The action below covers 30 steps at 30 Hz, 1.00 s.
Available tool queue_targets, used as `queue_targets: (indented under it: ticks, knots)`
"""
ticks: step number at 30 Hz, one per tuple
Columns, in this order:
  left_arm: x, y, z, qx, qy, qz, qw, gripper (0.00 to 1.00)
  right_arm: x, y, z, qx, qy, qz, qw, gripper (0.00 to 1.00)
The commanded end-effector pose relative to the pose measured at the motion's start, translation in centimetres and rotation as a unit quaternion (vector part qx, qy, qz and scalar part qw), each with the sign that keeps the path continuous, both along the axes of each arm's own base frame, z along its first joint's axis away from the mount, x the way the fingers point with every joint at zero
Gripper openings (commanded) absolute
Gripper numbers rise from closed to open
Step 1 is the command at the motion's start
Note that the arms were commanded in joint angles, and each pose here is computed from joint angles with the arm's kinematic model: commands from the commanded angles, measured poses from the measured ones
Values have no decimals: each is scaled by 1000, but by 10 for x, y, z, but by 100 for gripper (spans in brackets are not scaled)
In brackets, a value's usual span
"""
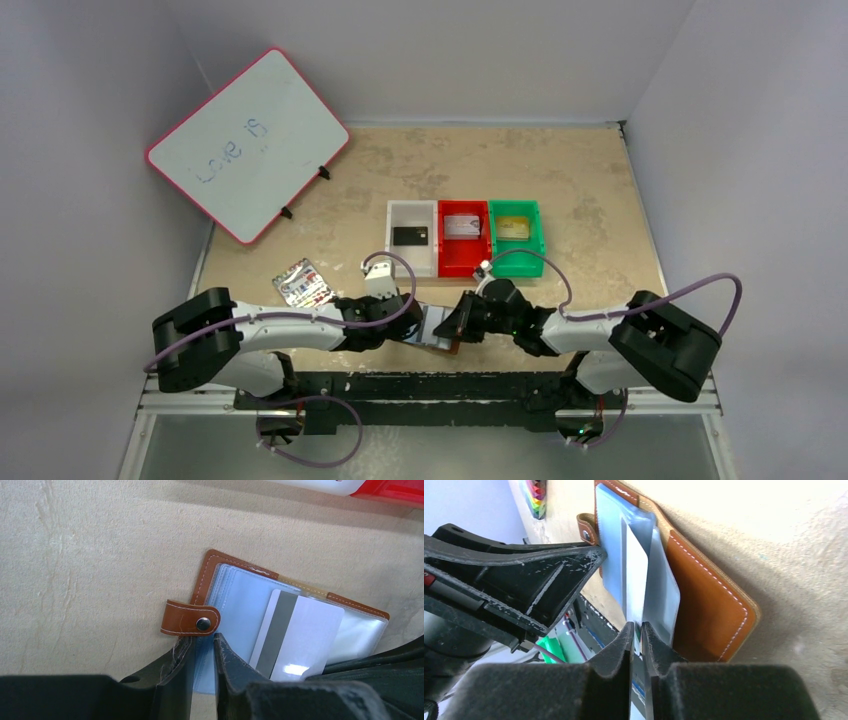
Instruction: Take the credit cards out of the card holder
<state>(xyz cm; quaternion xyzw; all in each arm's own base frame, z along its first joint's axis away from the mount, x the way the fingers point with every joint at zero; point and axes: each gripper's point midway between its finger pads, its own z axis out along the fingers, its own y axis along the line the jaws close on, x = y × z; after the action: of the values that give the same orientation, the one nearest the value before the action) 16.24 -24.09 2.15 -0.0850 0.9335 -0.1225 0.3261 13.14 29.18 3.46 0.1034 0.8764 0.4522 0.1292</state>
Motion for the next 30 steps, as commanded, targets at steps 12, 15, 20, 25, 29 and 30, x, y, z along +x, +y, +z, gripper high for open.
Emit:
queue_targets:
  ticks: [12,15,20,25,29,30]
  knots:
    - [-7,11,-1,16,10,-6,1000,19,25,10,5,22,-14,-33,999,33]
    - [-7,11,-1,15,10,-6,1000,19,26,13,3,21,-13,-30,999,27]
    - [-7,15,0,17,8,1,1000,19,32,3,-3,6,-13,-65,998,8]
    - [-2,16,22,-14,-22,10,1000,22,32,4,3,15,-24,-57,998,0]
    - [4,9,47,-49,-48,8,998,27,36,4,-1,-9,-31,-51,998,0]
    - [5,7,53,-52,-53,3,997,28,37,5,-1,-11,-35,-53,998,0]
